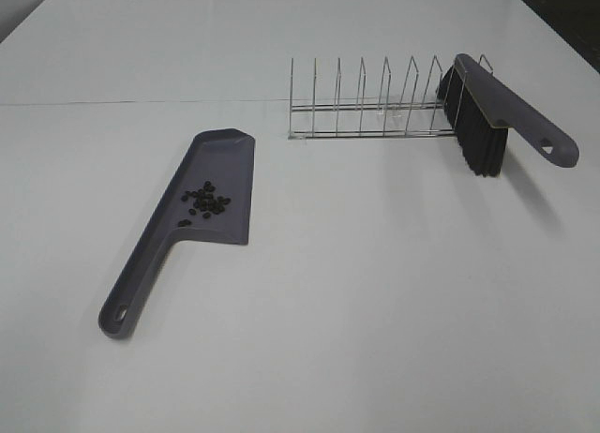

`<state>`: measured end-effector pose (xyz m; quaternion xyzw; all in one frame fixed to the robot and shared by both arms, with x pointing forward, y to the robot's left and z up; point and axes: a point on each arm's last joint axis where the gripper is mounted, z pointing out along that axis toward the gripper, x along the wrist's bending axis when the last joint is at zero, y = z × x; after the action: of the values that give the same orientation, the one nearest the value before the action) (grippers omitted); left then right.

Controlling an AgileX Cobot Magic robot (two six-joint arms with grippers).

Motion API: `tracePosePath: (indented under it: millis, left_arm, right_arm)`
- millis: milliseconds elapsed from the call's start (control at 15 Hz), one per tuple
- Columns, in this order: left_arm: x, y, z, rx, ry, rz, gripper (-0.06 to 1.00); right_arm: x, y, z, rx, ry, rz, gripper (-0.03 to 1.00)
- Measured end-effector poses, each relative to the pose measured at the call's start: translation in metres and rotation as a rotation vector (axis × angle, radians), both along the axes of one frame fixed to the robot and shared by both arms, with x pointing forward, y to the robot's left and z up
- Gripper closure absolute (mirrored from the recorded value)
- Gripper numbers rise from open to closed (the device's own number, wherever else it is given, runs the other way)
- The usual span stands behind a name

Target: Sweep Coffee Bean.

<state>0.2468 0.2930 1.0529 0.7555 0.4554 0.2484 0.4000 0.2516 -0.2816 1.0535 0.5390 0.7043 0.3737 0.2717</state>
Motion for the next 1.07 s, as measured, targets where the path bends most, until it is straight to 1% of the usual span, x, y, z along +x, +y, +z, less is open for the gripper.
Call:
tracePosePath:
  millis: [267,533,1067]
  left_arm:
    - [0.0007,-0.0013,-0.0014,0.006,-0.007,-0.018,0.27]
    - [0.0002,-0.0026,-0.0014,0.007,-0.009,-0.037,0.27]
    - [0.0000,-0.0030,-0.0013,0.003,-0.008,-0.040,0.27]
  right_arm:
    - [0.0004,-0.0023,-0.0003,-0.019,-0.001,-0.018,0.11]
    - [0.0014,-0.0075,-0.0008,-0.023,0.004,-0.087,0.11]
    - [0.0015,-0.0077,-0.0007,-0.023,0.003,-0.091,0.11]
